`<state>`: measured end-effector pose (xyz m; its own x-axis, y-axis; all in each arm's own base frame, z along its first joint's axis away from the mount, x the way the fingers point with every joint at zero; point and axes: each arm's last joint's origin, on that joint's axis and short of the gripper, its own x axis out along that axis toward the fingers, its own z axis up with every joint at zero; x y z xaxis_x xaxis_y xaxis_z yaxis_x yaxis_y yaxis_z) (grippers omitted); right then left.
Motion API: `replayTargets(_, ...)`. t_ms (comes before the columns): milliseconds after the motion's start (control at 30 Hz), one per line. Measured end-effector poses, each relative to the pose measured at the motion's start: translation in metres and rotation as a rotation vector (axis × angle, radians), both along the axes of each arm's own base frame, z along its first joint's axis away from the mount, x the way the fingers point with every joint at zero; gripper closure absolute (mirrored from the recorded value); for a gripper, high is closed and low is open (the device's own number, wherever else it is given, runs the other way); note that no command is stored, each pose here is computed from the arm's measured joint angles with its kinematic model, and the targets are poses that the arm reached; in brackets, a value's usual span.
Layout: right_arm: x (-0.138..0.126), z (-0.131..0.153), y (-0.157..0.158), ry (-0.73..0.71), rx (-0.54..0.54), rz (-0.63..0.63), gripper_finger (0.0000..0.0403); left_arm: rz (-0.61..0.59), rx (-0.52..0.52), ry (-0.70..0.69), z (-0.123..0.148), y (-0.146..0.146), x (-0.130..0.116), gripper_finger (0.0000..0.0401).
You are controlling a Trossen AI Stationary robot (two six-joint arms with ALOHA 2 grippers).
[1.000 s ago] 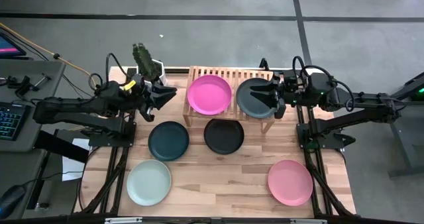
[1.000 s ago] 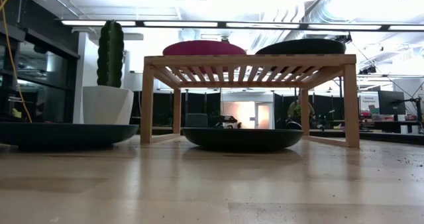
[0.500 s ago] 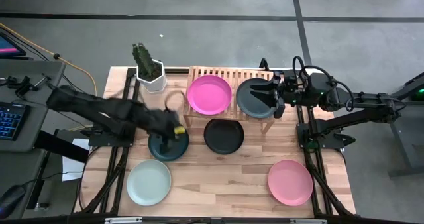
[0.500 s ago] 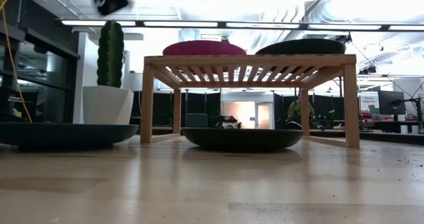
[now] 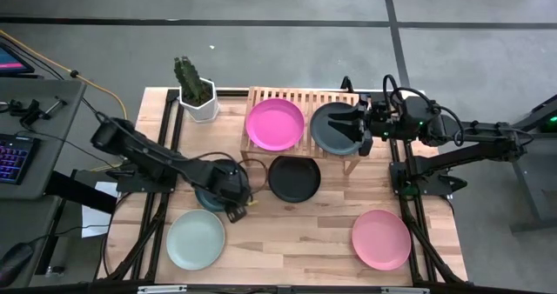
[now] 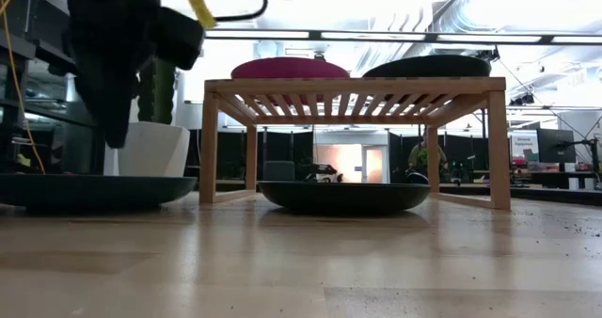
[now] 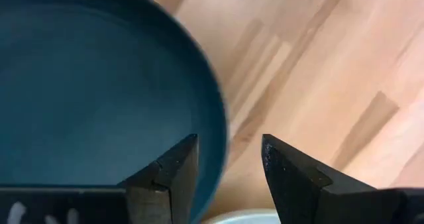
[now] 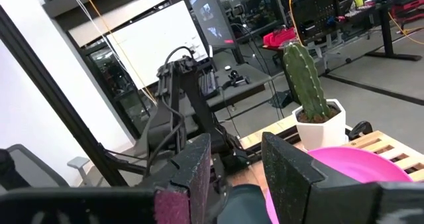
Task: Place and stack plates onto a shelf
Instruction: Stack the dark blue plate on top of the pink plate on the shelf
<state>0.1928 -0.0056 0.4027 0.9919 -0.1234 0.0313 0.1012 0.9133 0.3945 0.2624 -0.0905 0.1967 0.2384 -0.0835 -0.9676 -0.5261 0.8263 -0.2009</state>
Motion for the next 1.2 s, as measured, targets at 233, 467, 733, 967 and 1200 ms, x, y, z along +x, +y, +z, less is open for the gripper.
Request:
replayTargets(233, 0.0, -0.001, 0.0, 0.011, -0.002, 0.0, 0.0284, 0.008, 0.084, -0.024, 0.005, -0.008, 0.023, 0.0245)
replayTargets(467, 0.0, -0.002, 0.0, 0.022, -0.001, 0.002, 0.0284, -0.008, 0.172, 0.124, -0.011, -0.008, 0.034, 0.0245)
replayTargets(733, 0.0, -0.005, 0.0, 0.047, 0.001, 0.003, 0.0284, -0.007, 0.186, 0.184, -0.031, -0.012, 0.041, 0.0245)
replayTargets(967, 0.0, -0.005, 0.0, 0.057, 0.001, 0.003, 0.0284, -0.009, 0.205, 0.236, -0.049, -0.013, 0.044, 0.0245)
replayTargets(1200, 0.0, -0.006, 0.0, 0.06, 0.001, 0.002, 0.0284, -0.072, 0.215, 0.237, -0.05, -0.013, 0.044, 0.0318)
